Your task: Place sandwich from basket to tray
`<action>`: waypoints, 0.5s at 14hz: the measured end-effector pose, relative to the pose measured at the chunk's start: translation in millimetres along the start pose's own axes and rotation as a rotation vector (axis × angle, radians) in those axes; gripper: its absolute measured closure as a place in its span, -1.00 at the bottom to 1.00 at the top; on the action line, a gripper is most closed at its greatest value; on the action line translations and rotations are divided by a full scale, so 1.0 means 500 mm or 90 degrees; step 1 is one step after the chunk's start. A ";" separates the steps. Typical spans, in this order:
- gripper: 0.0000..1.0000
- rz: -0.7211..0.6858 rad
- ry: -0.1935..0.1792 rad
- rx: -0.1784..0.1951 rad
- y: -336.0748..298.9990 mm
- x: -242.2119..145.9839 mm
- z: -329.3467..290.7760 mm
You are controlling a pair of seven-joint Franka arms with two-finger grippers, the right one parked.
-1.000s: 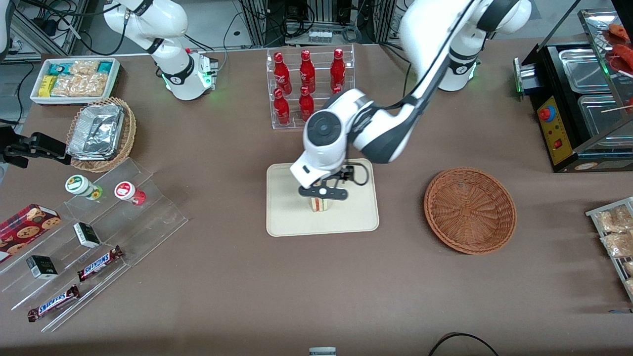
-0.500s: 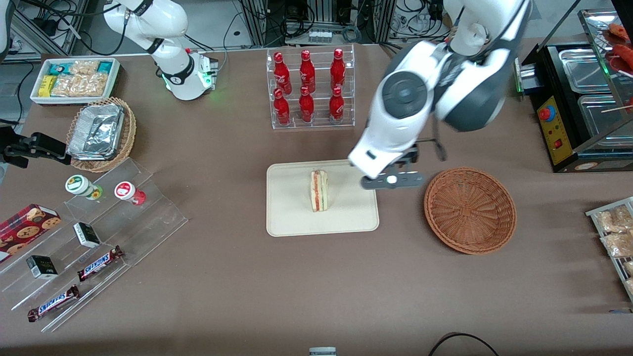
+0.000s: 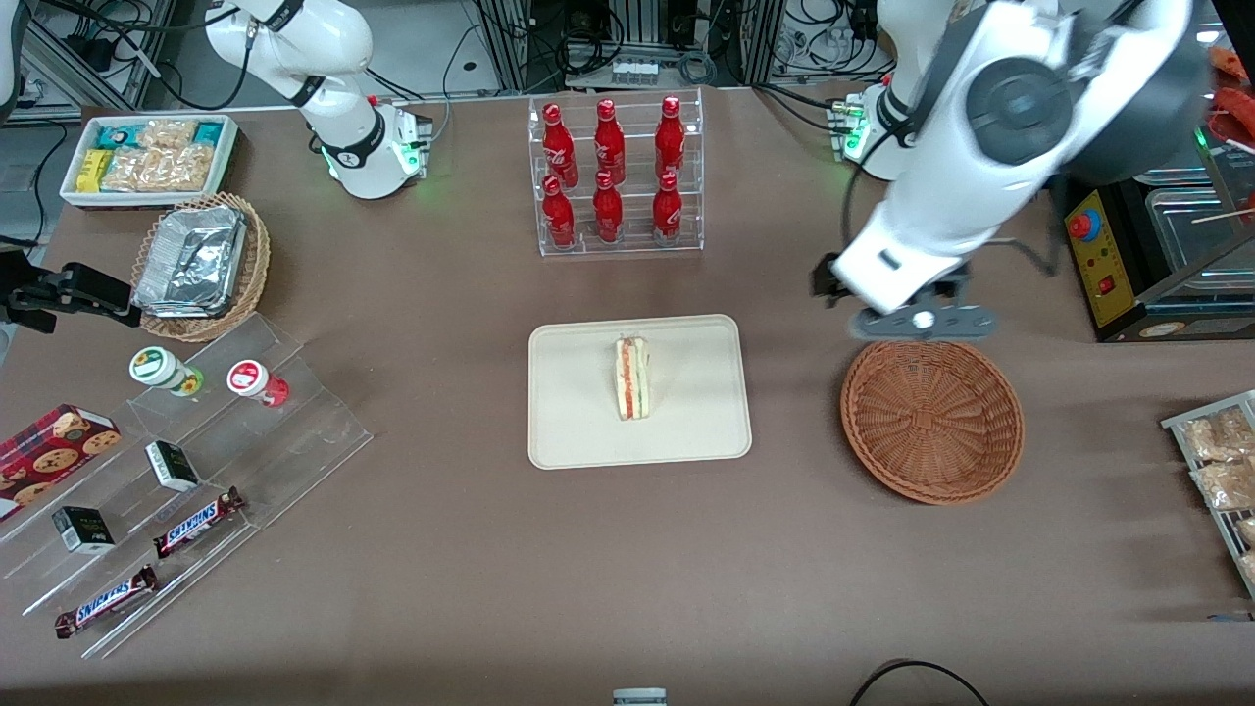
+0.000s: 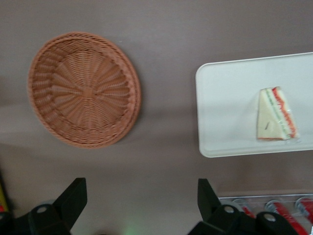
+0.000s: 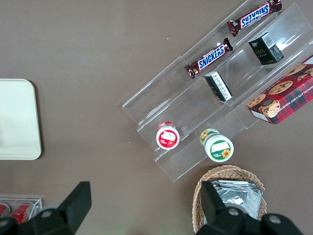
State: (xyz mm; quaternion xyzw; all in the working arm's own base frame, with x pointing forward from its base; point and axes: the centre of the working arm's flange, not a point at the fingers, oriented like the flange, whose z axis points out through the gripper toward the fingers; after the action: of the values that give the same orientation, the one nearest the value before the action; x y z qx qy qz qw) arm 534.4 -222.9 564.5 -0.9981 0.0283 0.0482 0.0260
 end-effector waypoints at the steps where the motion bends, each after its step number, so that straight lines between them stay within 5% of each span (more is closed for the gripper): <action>1: -1.00 0.000 -0.001 0.001 -0.030 -0.011 -0.008; 7: -1.00 -0.031 -0.002 0.002 -0.131 -0.043 -0.053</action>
State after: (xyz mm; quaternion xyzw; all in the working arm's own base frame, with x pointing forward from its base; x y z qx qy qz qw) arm 519.2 -158.0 596.3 -0.9984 0.0044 0.0487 0.0289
